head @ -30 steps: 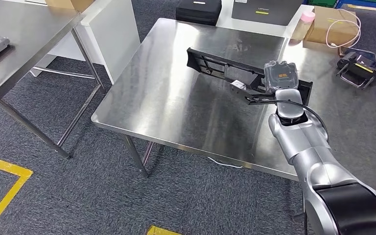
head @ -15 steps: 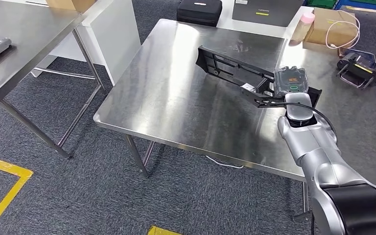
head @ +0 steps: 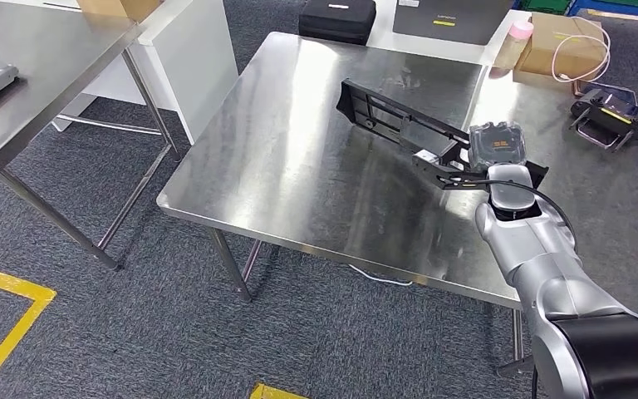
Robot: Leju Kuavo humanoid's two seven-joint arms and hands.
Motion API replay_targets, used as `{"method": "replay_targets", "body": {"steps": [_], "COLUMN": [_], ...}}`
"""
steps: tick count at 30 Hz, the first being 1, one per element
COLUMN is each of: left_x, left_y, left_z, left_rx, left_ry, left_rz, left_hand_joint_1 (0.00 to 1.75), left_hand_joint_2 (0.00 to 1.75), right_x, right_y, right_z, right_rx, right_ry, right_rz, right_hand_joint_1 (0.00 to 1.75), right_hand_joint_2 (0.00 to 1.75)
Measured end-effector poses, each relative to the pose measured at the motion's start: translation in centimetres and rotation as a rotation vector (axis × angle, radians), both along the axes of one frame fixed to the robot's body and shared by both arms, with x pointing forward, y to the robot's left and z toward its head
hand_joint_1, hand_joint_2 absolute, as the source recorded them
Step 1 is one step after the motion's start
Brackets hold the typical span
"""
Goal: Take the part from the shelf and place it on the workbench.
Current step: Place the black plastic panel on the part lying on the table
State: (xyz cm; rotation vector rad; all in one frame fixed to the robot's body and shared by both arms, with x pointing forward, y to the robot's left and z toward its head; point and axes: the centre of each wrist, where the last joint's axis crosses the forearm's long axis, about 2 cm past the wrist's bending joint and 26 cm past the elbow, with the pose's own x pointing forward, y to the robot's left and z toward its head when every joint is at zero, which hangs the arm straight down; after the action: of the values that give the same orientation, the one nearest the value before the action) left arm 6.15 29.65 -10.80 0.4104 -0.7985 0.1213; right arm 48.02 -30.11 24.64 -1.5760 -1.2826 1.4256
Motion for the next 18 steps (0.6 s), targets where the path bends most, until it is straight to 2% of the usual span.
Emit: {"method": "replay_targets", "body": {"steps": [3,4,7,12,18], "left_x": [-0.03,-0.04,-0.06,-0.10,-0.08], "left_y": [-0.07,-0.08,-0.16,-0.30,-0.40], "left_z": [-0.01,-0.01,-0.03,-0.07,-0.09], "left_rx": [-0.007,-0.008,-0.039,-0.113,-0.160], "left_ry": [0.006,0.011,0.045,0.134,0.183], "left_rz": [0.002,0.003,0.001,-0.009,-0.015], "left_hand_joint_1": [0.00,0.00,0.00,0.00,0.00], "left_hand_joint_2": [1.75,1.31,0.00,0.00,0.00], "right_x": [0.00,-0.01,-0.02,-0.05,-0.07], "right_y": [-0.02,-0.03,-0.06,-0.12,-0.27], "right_z": [-0.04,-0.06,-0.14,-0.35,-0.63], "right_rx": [0.000,0.000,-0.001,-0.002,-0.003], "right_ry": [0.002,0.002,0.005,0.012,0.046], "right_rz": [-0.001,-0.001,0.000,-0.002,-0.035], "right_hand_joint_1": [0.43,0.00,0.00,0.00,0.00], "right_hand_joint_2": [0.44,0.00,0.00,0.00,0.00]}}
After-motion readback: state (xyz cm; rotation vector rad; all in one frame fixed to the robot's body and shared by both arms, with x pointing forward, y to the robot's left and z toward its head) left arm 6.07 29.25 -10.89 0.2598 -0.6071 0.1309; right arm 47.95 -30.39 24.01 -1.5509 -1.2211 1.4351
